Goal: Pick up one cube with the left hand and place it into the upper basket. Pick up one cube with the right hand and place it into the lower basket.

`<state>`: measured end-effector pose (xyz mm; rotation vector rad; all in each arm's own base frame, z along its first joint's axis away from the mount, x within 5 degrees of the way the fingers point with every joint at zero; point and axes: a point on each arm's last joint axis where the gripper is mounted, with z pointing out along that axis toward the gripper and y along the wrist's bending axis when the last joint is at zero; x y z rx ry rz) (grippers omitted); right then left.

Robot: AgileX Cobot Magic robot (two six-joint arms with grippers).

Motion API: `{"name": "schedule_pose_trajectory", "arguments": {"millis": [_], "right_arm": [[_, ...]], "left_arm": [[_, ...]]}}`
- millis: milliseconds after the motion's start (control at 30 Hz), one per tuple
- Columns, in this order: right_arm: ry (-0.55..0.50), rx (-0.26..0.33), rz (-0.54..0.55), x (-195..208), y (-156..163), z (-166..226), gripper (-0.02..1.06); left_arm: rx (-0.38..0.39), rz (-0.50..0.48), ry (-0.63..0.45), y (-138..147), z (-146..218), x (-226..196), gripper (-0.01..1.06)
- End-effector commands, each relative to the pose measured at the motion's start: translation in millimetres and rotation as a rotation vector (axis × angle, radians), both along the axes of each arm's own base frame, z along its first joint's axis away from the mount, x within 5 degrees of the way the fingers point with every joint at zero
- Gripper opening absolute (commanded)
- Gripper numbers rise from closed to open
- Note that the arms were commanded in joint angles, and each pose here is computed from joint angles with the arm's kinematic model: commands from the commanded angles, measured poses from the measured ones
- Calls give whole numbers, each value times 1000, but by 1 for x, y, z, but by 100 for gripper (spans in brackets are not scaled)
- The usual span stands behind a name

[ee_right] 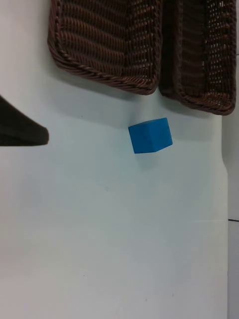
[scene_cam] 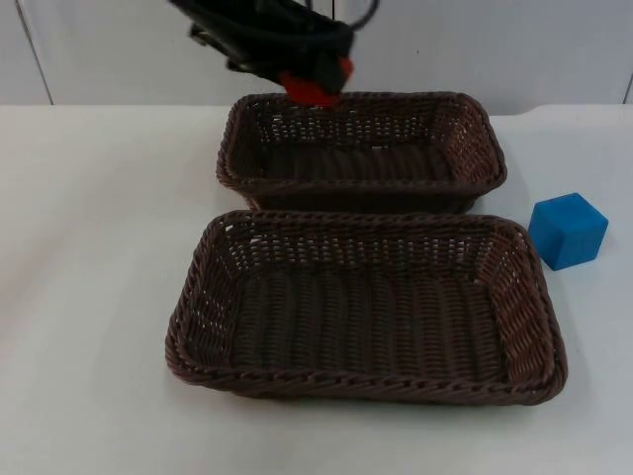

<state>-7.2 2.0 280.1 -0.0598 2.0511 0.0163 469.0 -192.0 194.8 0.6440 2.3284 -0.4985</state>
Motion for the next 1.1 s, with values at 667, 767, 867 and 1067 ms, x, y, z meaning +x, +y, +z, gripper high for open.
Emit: {"name": "schedule_pose_trajectory", "arguments": {"millis": [667, 767, 867, 1067], "right_arm": [[-7, -3, -11, 0, 0, 0, 105], [-7, -3, -11, 0, 0, 0, 105], [-7, -3, -11, 0, 0, 0, 105], [-7, -3, -11, 0, 0, 0, 105]], "left_arm": [[35, 9, 57, -21, -89, 38, 2], [46, 3, 61, -21, -90, 38, 19], [46, 0, 67, -21, -91, 38, 39], [44, -29, 116, -22, -89, 32, 86]]}}
